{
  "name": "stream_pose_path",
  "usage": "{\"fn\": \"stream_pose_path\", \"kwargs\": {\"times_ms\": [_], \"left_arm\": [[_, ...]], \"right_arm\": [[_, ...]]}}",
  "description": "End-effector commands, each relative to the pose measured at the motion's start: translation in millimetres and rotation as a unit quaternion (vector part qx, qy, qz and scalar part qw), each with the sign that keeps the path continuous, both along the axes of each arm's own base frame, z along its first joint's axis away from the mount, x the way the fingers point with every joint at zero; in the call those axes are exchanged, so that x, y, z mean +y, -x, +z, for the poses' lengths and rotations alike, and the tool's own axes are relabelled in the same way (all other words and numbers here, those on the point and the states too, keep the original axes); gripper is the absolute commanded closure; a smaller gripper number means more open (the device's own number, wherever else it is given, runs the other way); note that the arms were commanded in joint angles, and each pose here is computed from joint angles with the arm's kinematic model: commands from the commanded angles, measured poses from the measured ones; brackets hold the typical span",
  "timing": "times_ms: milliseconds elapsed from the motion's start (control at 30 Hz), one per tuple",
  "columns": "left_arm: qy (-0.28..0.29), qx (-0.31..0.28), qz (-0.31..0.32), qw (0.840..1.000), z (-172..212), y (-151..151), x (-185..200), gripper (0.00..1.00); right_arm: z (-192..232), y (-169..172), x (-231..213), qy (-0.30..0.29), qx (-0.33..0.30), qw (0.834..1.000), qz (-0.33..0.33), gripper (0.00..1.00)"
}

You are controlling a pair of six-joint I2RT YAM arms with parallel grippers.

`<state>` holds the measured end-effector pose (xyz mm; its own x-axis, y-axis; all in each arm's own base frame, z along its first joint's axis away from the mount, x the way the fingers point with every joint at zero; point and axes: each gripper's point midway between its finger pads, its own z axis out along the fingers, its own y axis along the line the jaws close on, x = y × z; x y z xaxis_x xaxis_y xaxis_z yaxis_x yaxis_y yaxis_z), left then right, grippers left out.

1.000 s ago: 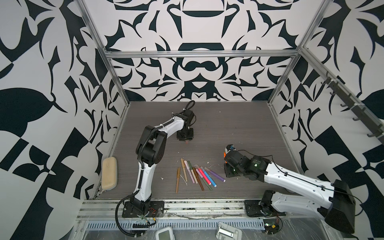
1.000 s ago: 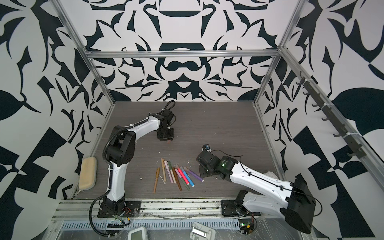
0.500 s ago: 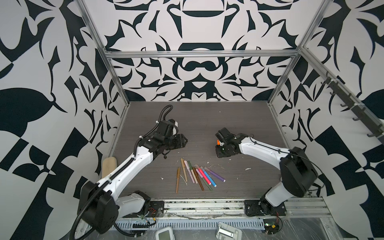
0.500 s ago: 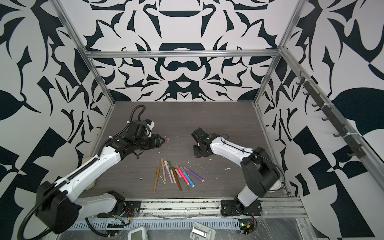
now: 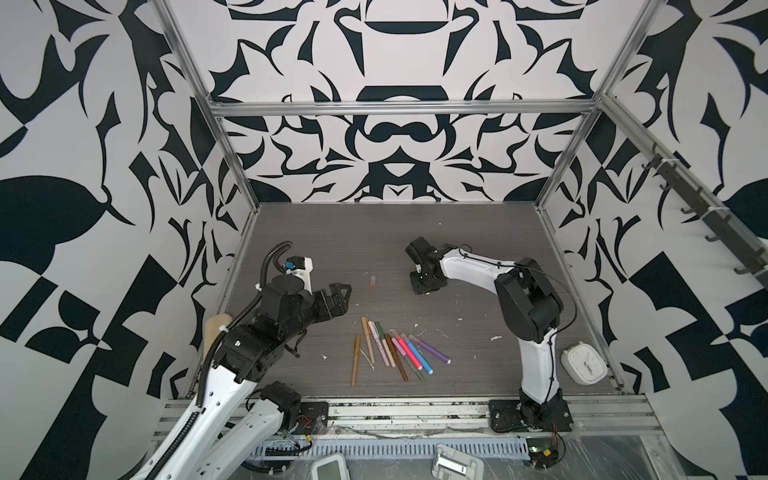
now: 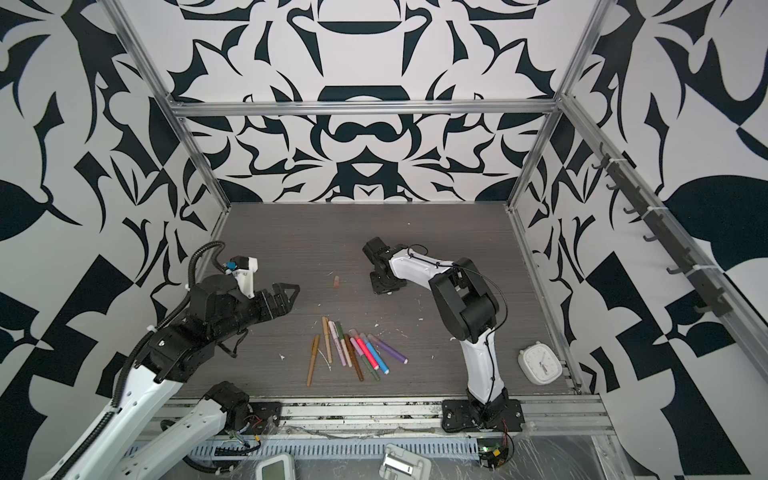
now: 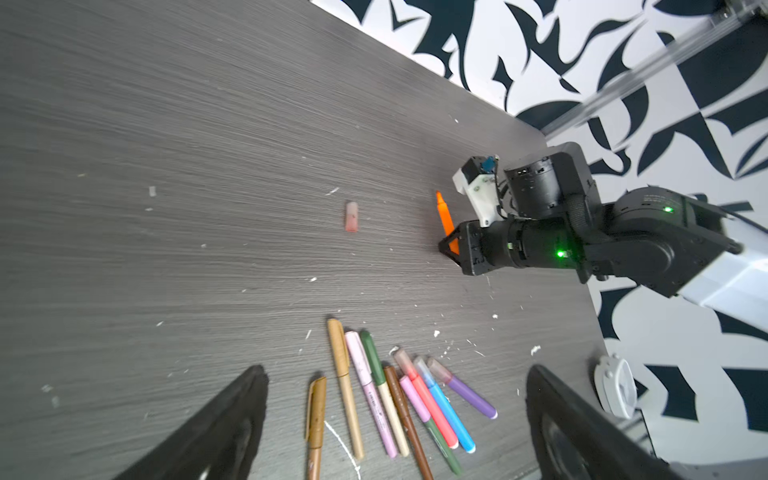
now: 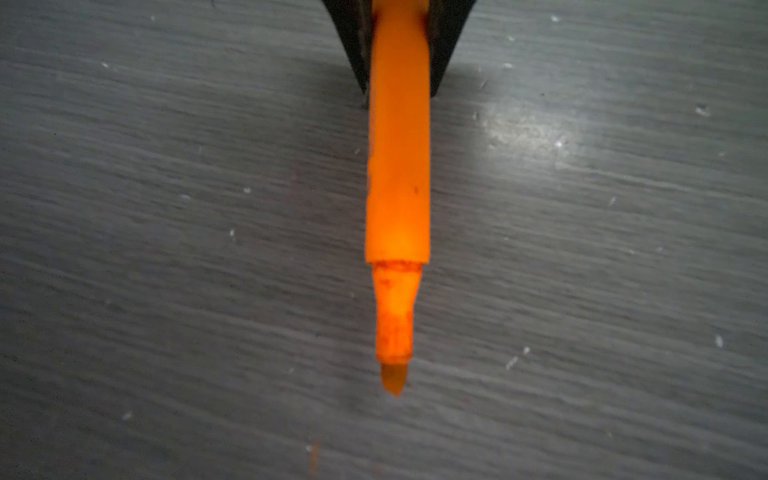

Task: Open the pen caps
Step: 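Lay the uncapped orange marker on the table with the right gripper, then grasp the purple marker with the right gripper and lift it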

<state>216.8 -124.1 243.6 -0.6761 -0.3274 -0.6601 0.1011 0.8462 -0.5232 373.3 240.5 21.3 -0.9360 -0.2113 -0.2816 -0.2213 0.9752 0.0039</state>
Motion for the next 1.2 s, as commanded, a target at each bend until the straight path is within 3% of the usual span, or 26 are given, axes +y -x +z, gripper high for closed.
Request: {"fn": "stream_pose_path", "kwargs": {"times_ms": [0, 133, 300, 600, 833, 967, 1067, 1167], "left_arm": [[-0.021, 0.013, 0.058, 0.998, -4, 2, 23, 0.01], [-0.028, 0.042, 0.048, 0.998, -5, 5, 20, 0.01], [-0.025, 0.079, 0.036, 0.996, -6, 3, 10, 0.01], [-0.035, 0.104, 0.018, 0.994, -14, -3, -1, 0.00], [0.042, 0.119, -0.001, 0.992, -42, -22, -34, 0.01], [-0.025, 0.135, 0.039, 0.990, -65, -38, -20, 0.01], [-0.088, 0.156, 0.071, 0.981, -74, -48, -4, 0.01], [-0.117, 0.165, 0.045, 0.978, -77, -55, -9, 0.01]], "right_arm": [[-3, 2, -4, 0.006, 0.018, 1.000, -0.001, 0.87], [-7, 7, -7, 0.007, 0.026, 1.000, 0.000, 0.60], [0, 11, -7, 0.001, 0.025, 1.000, 0.004, 0.43], [48, 25, -14, -0.030, -0.007, 0.999, 0.014, 0.43], [63, 111, -23, -0.142, -0.013, 0.989, 0.039, 0.52], [54, 171, -34, -0.178, -0.006, 0.983, 0.043, 0.50], [49, 199, -35, -0.198, -0.010, 0.979, 0.043, 0.50], [41, 212, -41, -0.182, -0.011, 0.982, 0.044, 0.52]]}}
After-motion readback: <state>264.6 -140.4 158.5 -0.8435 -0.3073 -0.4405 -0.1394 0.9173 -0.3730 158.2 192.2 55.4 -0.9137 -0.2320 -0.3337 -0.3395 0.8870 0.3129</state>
